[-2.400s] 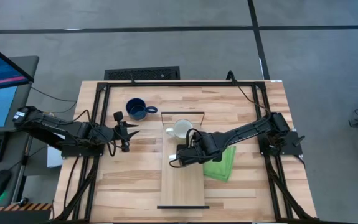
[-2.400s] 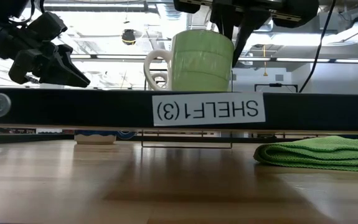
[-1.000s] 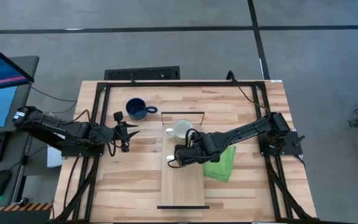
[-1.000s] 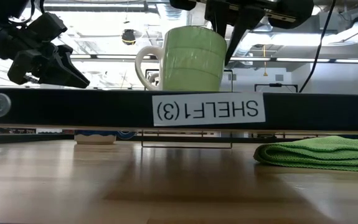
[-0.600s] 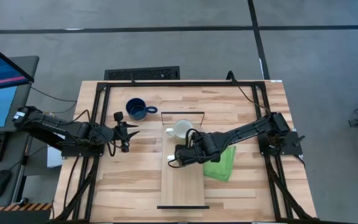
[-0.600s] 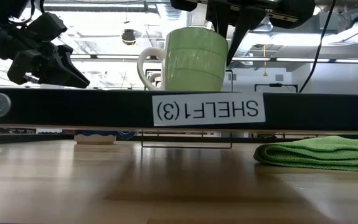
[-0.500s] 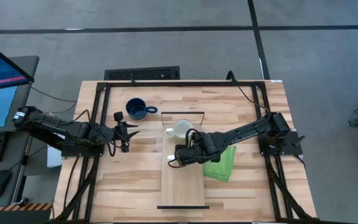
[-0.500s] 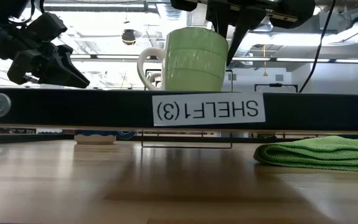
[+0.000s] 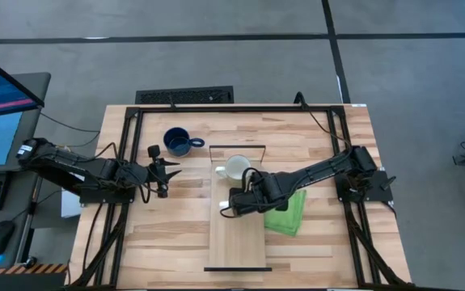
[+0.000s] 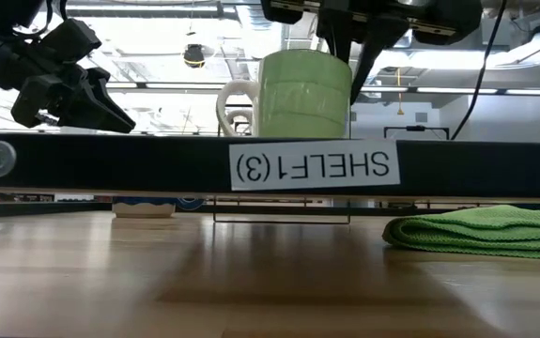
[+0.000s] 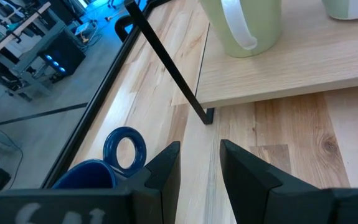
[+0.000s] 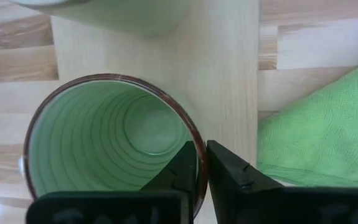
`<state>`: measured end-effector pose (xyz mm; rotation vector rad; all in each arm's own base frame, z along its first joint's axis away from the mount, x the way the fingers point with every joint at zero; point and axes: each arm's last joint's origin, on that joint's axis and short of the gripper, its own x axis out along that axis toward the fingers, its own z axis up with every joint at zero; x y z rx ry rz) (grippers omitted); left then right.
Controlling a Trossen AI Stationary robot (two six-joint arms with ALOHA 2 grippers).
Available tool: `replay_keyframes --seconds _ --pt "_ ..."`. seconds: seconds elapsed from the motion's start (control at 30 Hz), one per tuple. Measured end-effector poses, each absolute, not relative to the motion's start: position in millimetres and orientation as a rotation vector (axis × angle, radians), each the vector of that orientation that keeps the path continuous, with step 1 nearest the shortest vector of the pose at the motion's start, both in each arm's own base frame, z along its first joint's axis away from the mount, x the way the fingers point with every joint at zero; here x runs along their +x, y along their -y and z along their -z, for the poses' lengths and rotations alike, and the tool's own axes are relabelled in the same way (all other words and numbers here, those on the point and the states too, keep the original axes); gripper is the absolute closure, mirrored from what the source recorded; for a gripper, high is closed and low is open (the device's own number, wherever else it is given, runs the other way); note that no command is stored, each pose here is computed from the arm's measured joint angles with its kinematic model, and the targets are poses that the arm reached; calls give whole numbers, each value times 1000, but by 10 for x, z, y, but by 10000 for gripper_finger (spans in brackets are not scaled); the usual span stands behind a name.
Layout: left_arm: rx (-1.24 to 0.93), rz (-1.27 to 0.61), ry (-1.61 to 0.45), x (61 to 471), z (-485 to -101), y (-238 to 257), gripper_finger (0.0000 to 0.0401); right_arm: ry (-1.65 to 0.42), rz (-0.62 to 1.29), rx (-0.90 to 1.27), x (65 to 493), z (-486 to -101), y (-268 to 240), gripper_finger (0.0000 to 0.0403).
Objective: Stack small to large cups/mugs on shelf
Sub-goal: Put the green mug on the shelf, then put the blue mug on the shelf
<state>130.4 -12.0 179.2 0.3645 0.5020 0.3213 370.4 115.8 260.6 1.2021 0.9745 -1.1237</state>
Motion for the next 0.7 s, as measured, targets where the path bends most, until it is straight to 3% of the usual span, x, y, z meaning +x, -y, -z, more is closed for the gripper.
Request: replay_keyframes --seconds 0.7 --pt "365 -322 -502 1304 -1792 120 296 -985 1100 1230 3720 -2563 -1181 282"
